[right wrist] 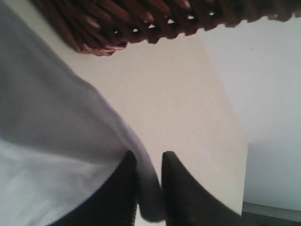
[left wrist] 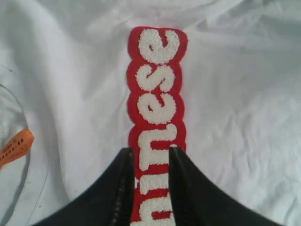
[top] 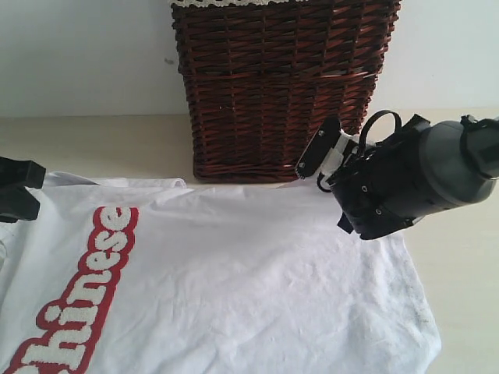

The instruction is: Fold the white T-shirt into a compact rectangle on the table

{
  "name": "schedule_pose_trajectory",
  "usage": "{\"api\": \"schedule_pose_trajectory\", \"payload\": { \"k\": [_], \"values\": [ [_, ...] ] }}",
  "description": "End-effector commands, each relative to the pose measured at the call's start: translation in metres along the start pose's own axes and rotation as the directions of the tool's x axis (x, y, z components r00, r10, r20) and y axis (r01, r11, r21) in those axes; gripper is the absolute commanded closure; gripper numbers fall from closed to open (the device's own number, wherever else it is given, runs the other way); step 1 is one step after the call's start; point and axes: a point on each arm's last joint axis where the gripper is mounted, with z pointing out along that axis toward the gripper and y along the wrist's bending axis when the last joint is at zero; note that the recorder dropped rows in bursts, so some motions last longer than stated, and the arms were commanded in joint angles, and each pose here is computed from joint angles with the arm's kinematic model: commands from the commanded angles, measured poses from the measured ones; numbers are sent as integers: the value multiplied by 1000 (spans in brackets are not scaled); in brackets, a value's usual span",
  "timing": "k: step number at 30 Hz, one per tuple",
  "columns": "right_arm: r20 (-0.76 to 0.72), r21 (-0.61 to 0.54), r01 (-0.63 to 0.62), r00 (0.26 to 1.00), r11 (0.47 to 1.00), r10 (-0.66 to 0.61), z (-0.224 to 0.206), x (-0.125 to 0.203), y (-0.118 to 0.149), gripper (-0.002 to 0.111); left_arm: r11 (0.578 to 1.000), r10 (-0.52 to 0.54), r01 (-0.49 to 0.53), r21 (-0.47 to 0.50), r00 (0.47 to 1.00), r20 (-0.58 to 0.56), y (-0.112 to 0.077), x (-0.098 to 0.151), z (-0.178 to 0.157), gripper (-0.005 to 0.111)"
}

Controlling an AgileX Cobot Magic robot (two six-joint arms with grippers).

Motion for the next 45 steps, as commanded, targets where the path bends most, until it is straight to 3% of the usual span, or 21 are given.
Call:
{"api": "schedule_pose_trajectory", "payload": {
  "k": [1,5,17,25,30,32,34,37,41,45],
  "values": [
    [22,57,-46,999,997,45,2,-3,-8,70,1000,3,-4,16,1000,14,-2,-2,-4,79],
    [-11,97,-117,993,988,119,1,-7,-16,60,1000,6,-6,19,1000,-1,-2,-1,-4,79],
    [-107,207,-175,974,963,200,-3,-14,-36,60,997,15,-14,71,1000,-7,-7,0,-4,79],
    [-134,76,-165,976,983,174,-6,-14,-30,62,997,14,-13,74,1000,-9,-7,0,-4,79],
    [-150,-88,-222,967,971,207,-23,-15,-34,80,995,36,-34,92,999,-18,-12,1,-3,79],
    [-139,-221,-210,973,952,182,-35,-17,-36,87,986,118,-113,124,992,-37,-23,5,-2,79],
    [-106,-356,-164,985,920,134,-50,-19,-37,89,953,255,-240,183,965,-62,-42,12,1,79],
    [-88,-496,-125,992,859,94,-71,-17,-42,89,867,446,-405,290,890,-91,-77,27,9,79],
    [-139,-473,-201,979,858,153,-95,-5,-70,89,755,615,-529,388,777,-137,-122,58,22,79],
    [-143,-424,-299,954,855,262,-124,9,-105,89,643,723,-627,440,687,-76,-166,89,32,79]
  ]
}}
